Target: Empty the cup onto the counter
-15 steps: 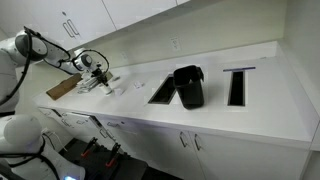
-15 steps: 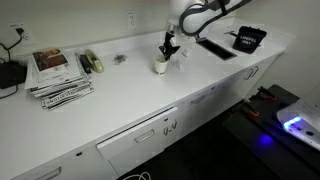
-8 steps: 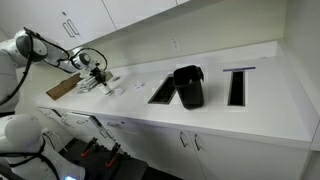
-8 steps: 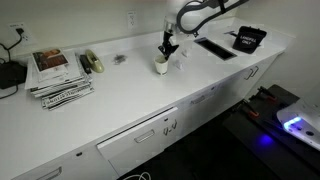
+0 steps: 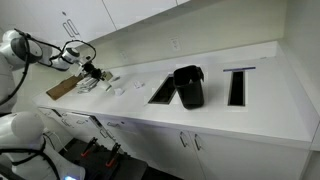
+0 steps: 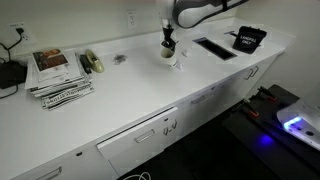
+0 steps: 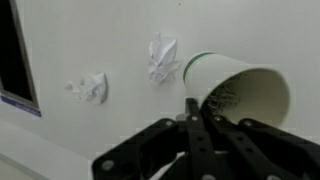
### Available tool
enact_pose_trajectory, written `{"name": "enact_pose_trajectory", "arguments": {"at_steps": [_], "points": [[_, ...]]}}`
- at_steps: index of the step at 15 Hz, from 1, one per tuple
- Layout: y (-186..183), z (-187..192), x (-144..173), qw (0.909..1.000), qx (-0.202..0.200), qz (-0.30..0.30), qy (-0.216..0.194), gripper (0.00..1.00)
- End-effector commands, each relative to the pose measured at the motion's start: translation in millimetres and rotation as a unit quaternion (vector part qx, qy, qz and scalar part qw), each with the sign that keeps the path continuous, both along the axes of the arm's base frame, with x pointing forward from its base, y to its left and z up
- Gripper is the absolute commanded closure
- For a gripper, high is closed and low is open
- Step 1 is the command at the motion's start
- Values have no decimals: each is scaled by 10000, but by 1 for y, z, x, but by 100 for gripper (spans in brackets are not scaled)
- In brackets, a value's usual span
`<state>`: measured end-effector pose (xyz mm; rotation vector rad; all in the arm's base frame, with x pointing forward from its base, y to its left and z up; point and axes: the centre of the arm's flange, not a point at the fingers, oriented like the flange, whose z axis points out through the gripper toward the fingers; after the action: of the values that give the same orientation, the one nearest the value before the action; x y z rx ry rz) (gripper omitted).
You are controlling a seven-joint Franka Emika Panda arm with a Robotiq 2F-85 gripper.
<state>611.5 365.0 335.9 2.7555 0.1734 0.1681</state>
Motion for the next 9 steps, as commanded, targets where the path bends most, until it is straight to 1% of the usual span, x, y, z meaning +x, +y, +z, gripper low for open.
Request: {"name": "enact_pose_trajectory", "arguments": {"at_steps": [1,2,4,7,9], "points": [[21,4,3,9955,-841,198,-397,99],[24,1,2,9928,-1057,280,-495,99],[28,-8,1,9879,-1359,396,-639,99],[29,-29,3,9827,-1648,447,-723,99],[27,-39,5,9743,-2031,480,-852,99]]}}
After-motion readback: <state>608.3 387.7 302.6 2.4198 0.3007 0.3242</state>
